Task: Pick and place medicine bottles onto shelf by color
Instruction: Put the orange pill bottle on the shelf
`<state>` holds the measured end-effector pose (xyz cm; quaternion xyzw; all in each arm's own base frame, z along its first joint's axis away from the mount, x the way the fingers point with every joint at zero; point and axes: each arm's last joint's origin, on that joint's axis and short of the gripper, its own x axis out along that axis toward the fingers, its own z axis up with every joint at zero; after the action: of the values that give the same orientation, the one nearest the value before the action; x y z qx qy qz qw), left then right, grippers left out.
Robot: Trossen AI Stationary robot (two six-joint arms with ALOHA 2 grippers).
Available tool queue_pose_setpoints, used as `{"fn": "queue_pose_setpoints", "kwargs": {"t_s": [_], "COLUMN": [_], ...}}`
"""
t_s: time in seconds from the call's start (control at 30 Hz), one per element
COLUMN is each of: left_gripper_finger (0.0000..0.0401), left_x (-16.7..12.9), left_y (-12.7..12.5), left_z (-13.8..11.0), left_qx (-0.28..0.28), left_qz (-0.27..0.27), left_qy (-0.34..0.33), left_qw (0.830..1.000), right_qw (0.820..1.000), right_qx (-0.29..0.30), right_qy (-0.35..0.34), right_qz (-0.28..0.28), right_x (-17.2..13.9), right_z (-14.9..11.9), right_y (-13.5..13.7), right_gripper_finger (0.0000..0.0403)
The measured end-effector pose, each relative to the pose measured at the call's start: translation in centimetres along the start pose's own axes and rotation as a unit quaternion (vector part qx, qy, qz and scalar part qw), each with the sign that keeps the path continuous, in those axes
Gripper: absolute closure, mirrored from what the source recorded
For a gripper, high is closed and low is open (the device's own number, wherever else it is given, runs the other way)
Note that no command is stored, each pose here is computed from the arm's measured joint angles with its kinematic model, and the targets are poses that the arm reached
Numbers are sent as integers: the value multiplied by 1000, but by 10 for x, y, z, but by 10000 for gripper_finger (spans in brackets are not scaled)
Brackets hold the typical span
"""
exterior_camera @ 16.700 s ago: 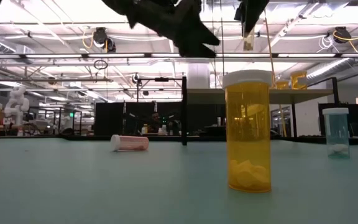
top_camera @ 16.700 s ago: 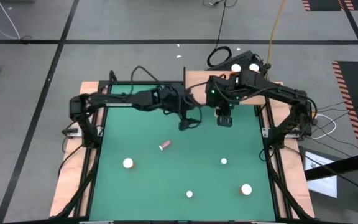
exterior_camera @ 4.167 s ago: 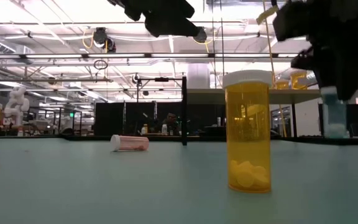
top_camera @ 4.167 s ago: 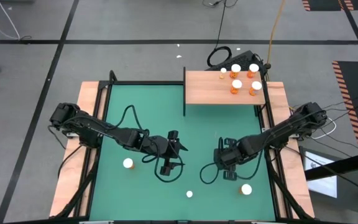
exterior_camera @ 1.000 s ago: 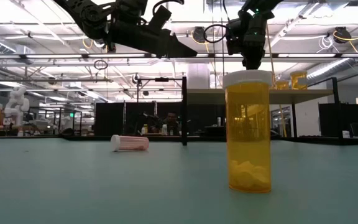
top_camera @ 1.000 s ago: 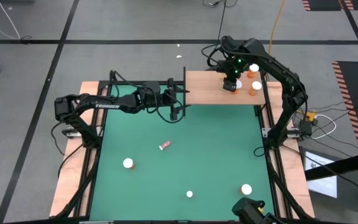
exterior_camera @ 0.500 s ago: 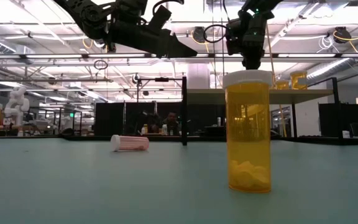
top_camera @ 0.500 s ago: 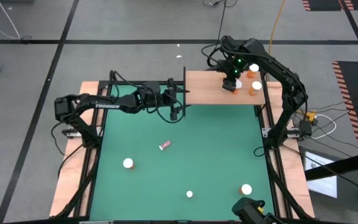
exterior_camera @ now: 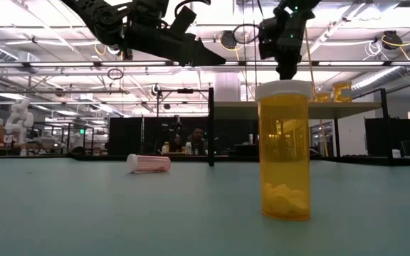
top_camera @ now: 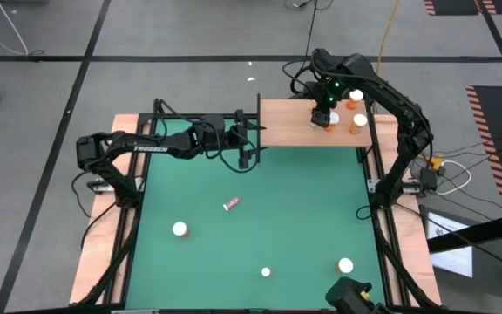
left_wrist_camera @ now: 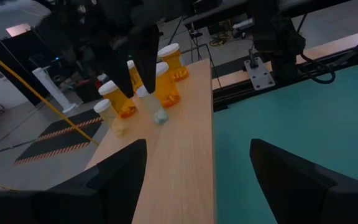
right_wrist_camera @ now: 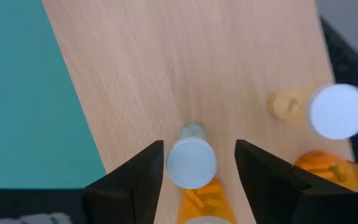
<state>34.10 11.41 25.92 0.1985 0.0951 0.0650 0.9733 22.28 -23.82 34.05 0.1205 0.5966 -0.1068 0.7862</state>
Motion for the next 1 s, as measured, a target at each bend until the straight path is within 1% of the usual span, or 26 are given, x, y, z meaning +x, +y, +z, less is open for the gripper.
{"fn": "queue_pose_setpoints", "kwargs": {"t_s": [0.1,0.17,0.27,0.33,0.5,0.57,0.7,0.8,0.9,1.0], "left_gripper_finger": [116,116,116,116,116,116,116,116,116,116], "left_x": [0,-1,-7,-13,-30,-37,-47,-51,-54,-55], "left_y": [0,0,0,-1,-8,-11,-20,-27,-36,-41], "left_z": [0,0,6,10,25,30,38,42,43,47], "left_qx": [0,-3,-7,-11,-19,-21,-23,-22,-23,-24], "left_qz": [0,-2,3,6,3,3,4,2,-2,-1], "left_qy": [1,5,14,28,58,68,86,102,120,114], "left_qw": [1000,1000,1000,1000,998,997,996,995,993,993], "right_qw": [999,998,992,986,971,964,953,945,939,935], "right_qx": [-19,-33,-47,-56,-93,-108,-136,-141,-137,-139], "right_qy": [-26,-46,-91,-128,-204,-230,-267,-292,-310,-322], "right_qz": [-13,-40,-78,-91,-84,-75,-52,-43,-55,-55], "right_x": [-10,-20,-38,-51,-76,-81,-77,-66,-50,-28], "right_z": [2,3,5,6,3,0,-12,-24,-36,-47], "right_y": [10,20,39,54,96,113,142,160,174,187], "right_gripper_finger": [208,208,208,208,208,208,208,208,208,208]}}
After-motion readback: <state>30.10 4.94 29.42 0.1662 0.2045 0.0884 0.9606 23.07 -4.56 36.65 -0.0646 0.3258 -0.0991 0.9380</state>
